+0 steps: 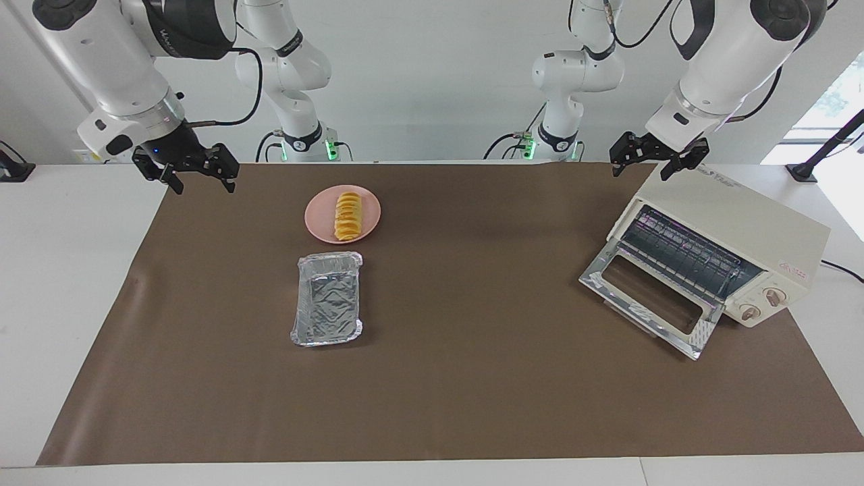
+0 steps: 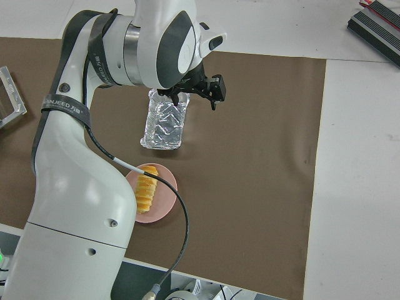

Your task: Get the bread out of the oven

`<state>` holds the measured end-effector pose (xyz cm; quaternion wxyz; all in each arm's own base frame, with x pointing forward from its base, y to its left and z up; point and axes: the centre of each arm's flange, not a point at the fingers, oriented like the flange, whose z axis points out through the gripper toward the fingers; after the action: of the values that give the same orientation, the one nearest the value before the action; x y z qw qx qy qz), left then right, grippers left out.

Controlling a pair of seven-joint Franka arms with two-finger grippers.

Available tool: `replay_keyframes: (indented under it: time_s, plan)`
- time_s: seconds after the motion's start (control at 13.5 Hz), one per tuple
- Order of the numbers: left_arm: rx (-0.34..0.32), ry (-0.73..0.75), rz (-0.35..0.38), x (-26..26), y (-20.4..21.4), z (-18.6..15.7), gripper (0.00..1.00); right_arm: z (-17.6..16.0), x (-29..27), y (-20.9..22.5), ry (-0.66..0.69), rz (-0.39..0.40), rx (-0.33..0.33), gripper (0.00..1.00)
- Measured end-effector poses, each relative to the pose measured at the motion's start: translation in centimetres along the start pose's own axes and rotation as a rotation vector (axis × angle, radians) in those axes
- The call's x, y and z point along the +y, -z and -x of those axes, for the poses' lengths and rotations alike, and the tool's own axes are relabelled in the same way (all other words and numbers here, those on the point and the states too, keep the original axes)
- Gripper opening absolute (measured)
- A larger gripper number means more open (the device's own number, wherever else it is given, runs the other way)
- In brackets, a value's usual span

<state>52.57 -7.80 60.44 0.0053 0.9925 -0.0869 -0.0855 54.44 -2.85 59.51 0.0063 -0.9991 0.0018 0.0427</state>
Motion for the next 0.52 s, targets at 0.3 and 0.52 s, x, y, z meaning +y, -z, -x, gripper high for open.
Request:
replay_keyframes:
  time_s: [0.3, 0.52]
  plan:
    - [0.000, 0.000, 0.000, 0.0, 0.0, 0.0, 1.00, 0.1, 1.2, 0.0, -0.021, -0.001, 0.000, 1.00]
    - [0.000, 0.000, 0.000, 0.0, 0.0, 0.0, 1.00, 0.1, 1.3, 0.1, -0.023, 0.006, 0.001, 1.00]
